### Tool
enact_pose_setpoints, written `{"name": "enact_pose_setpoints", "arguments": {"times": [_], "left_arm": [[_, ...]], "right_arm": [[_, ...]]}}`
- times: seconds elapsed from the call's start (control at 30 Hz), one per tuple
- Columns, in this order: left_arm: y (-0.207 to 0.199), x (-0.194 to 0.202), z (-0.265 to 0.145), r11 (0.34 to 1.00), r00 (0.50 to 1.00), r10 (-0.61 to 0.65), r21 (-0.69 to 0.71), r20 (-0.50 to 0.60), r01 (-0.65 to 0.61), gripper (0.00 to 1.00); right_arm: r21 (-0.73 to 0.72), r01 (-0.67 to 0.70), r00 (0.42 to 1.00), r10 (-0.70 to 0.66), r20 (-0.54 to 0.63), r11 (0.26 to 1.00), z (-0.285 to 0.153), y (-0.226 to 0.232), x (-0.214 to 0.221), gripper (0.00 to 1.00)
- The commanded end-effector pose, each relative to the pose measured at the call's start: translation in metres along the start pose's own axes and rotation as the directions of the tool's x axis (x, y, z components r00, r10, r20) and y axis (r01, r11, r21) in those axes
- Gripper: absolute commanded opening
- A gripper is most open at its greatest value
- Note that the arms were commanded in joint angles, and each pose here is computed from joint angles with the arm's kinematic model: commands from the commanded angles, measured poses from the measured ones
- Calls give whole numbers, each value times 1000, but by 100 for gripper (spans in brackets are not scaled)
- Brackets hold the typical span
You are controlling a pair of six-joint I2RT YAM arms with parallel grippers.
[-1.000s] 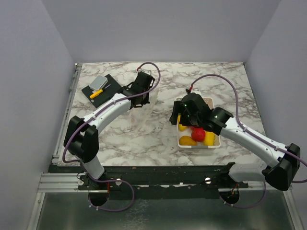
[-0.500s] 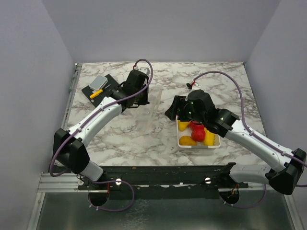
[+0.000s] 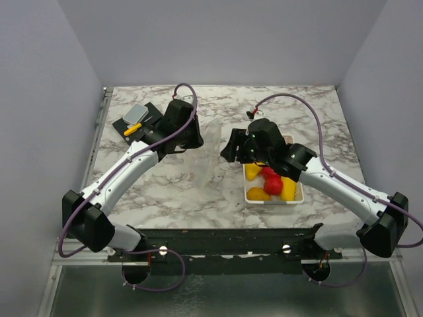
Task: Place the food in the zip-top bag and seal the zipper
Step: Open the zipper of the food storage bag at the center of the board.
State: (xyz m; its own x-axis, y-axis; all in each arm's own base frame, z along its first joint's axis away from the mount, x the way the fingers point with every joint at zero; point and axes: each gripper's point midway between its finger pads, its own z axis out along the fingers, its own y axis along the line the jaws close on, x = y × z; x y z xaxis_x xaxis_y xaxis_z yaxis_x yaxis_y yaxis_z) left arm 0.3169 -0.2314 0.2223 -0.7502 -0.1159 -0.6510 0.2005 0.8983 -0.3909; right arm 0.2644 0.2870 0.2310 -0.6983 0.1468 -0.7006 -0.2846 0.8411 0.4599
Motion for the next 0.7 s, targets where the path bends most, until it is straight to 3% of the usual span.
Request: {"name": "enact_pose_setpoints", "arguments": {"times": [0.0, 0.67], "left_arm": [[-11, 2, -12, 995, 997, -76, 72, -2, 76, 0], [-28, 1, -30, 967, 982, -188, 178, 8, 184, 0]], "right_arm": [[-42, 6, 1000, -5, 27, 999, 4, 15, -17, 62], [-19, -23, 1000, 23, 12, 1000, 23, 15, -13, 45]]}}
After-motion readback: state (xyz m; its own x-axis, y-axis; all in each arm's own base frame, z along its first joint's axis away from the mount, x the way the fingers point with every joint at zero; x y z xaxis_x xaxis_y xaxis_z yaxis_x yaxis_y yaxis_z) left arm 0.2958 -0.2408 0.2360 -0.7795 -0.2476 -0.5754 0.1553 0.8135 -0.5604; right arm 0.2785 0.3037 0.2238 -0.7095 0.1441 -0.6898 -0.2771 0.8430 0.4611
